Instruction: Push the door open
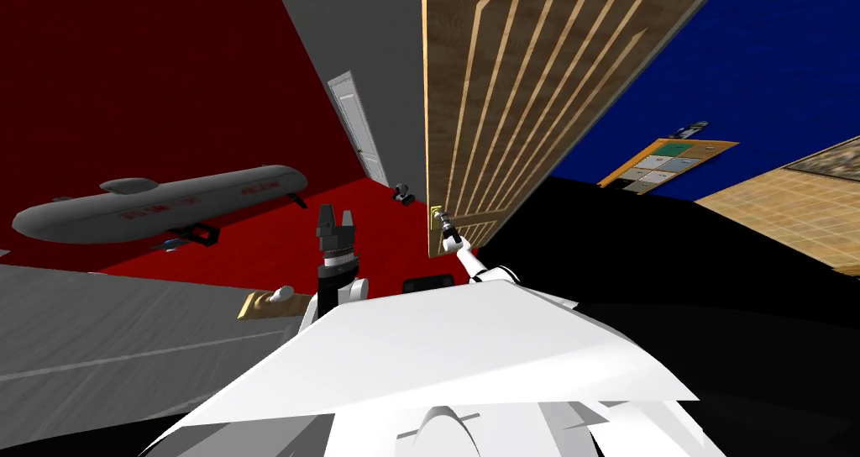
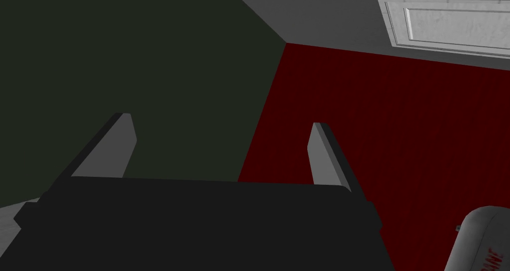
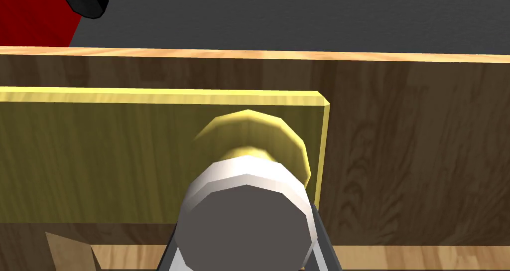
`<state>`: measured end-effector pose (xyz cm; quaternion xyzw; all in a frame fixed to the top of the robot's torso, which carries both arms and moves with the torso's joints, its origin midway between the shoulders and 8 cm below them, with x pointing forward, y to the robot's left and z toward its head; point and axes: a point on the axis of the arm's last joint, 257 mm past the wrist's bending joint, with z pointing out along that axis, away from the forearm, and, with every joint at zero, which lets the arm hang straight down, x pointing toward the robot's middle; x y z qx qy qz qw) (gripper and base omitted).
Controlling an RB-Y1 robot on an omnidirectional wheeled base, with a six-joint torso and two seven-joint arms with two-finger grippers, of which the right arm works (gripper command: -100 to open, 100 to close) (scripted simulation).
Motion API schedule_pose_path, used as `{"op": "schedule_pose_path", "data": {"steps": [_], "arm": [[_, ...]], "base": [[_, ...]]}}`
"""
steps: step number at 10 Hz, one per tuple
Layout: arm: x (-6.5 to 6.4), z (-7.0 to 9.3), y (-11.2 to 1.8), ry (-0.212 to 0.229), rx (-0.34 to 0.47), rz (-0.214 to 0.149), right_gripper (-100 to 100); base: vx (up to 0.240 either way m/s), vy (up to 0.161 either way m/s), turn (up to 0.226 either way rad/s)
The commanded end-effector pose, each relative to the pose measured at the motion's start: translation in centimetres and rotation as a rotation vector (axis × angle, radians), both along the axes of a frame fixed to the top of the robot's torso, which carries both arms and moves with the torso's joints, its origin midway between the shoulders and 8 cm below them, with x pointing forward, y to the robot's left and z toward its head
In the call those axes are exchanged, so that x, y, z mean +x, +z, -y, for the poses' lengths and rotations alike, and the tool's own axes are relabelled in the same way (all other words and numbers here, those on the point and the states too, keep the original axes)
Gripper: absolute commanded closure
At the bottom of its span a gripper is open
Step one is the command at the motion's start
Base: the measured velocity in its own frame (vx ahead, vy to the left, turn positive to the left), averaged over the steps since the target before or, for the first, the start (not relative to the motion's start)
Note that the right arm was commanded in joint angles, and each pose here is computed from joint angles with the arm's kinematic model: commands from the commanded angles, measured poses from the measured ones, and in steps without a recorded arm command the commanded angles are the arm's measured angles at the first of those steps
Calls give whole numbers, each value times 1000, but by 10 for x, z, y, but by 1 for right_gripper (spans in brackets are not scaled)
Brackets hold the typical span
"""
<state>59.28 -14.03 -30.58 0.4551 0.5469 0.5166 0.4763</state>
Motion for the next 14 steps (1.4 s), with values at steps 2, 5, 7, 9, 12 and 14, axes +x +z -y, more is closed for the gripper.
{"op": "schedule_pose_path", "data": {"steps": [2, 5, 7, 9, 12, 14], "arm": [[9, 17, 9, -29, -12, 22, 100], [7, 8, 11, 1, -23, 22, -100], [6, -5, 11, 29, -26, 22, -100], [3, -20, 10, 61, -26, 21, -100], [-5, -55, 8, 125, -19, 16, -100], [-9, -70, 7, 151, -12, 13, -100]], "base": [[118, 73, -44], [70, -5, -209], [-37, -56, -183], [-24, -31, -212], [-25, -17, -243], [-24, -4, -108]]}}
